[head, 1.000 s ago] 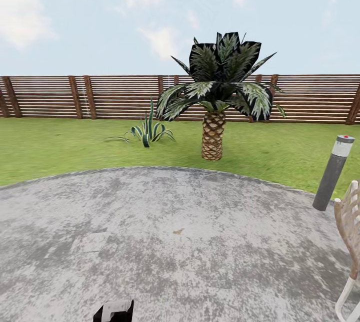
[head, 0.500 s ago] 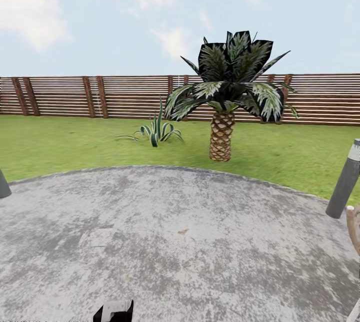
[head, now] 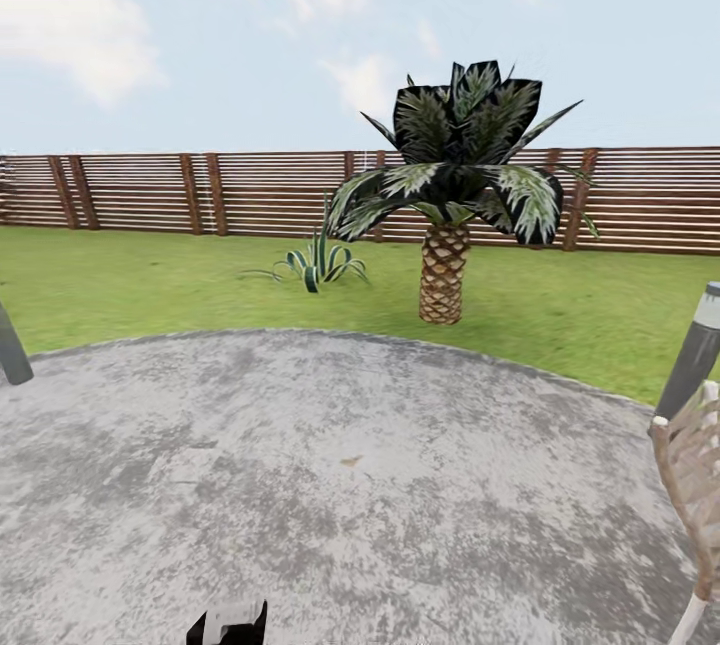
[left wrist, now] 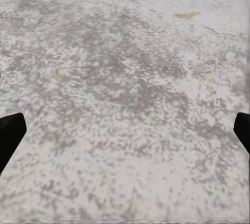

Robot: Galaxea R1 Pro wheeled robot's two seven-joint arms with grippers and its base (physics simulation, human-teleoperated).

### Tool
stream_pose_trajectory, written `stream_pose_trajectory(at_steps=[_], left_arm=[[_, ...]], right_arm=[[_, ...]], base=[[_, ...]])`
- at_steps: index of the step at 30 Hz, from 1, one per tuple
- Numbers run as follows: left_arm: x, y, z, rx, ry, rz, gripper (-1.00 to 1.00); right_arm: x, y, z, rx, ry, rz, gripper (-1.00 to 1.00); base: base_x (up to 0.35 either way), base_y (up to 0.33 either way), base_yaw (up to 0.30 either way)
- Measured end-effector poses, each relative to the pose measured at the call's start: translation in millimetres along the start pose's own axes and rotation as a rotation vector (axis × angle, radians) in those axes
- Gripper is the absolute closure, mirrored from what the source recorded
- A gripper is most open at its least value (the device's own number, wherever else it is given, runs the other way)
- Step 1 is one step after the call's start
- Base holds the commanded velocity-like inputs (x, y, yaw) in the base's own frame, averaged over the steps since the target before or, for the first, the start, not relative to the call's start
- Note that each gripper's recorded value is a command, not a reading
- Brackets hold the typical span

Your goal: Pick up the pesticide atomizer in the garden and spray insectifuge to fully cover both potted plants in the garden.

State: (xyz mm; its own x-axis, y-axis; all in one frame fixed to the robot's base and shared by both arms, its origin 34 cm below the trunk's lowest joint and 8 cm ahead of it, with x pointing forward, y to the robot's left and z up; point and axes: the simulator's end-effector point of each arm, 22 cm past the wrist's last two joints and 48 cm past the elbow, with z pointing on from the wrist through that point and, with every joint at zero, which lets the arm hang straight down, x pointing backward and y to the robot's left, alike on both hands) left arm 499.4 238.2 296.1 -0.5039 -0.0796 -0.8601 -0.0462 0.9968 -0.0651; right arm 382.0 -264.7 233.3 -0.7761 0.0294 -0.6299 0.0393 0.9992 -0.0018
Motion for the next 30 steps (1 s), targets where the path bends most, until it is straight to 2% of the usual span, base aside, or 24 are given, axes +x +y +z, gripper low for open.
stream_pose_trajectory(at_steps=[30], left_arm=[[-0.2, -0.1, 0.0, 0.000, 0.000, 0.001, -1.00]], right_arm=[[0.0, 0.2, -0.1, 0.000, 0.000, -0.001, -1.00]], base=[[-0.011, -0.015, 0.252]])
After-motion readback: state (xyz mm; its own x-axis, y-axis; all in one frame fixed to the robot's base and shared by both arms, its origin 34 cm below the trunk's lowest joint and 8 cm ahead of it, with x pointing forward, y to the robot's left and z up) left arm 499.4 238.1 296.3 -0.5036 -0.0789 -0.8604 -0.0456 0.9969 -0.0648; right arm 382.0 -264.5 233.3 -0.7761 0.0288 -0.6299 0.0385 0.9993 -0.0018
